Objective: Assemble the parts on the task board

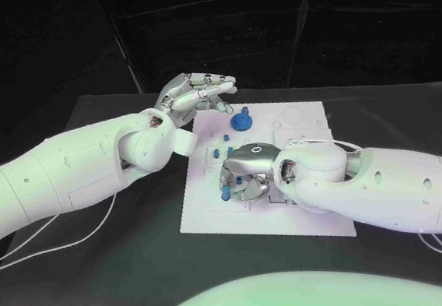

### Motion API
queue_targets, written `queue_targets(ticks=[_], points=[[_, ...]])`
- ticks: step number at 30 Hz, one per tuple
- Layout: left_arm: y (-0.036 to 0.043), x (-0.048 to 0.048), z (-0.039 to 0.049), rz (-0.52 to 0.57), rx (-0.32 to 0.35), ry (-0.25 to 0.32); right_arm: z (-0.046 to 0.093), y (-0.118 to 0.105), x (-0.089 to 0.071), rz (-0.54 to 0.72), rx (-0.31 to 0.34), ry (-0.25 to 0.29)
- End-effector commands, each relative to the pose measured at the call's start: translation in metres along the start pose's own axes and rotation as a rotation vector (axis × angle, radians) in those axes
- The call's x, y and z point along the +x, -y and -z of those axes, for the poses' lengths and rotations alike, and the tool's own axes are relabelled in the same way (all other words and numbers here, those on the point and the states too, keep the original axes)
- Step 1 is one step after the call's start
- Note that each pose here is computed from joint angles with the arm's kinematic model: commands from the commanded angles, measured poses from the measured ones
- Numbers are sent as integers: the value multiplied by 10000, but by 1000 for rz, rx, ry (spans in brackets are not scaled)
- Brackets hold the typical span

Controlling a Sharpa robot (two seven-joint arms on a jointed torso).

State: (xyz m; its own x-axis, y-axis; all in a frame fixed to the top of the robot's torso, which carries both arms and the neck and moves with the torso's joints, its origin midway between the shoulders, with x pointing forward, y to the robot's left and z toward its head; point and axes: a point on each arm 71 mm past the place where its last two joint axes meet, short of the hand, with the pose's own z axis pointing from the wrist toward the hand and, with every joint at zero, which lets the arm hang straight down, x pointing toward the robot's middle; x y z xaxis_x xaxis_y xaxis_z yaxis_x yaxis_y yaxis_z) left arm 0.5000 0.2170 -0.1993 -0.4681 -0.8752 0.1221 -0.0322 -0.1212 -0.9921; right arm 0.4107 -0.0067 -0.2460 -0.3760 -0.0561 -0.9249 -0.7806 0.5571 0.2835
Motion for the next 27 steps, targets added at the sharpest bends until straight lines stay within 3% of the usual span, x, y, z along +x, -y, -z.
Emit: queue_targets(ticks=[1,11,16,27], points=[[17,13,-5,7,7,-13,-8,-7,-1,16,4,-8],[18,15,-5,8,7,-14,-11,-32,-16,14,-9,14],[17,15,-5,8,5,-15,13,-36,-33,8,-17,54],[18,5,4,9,2,-15,256,33,-170,-26,-9,275]])
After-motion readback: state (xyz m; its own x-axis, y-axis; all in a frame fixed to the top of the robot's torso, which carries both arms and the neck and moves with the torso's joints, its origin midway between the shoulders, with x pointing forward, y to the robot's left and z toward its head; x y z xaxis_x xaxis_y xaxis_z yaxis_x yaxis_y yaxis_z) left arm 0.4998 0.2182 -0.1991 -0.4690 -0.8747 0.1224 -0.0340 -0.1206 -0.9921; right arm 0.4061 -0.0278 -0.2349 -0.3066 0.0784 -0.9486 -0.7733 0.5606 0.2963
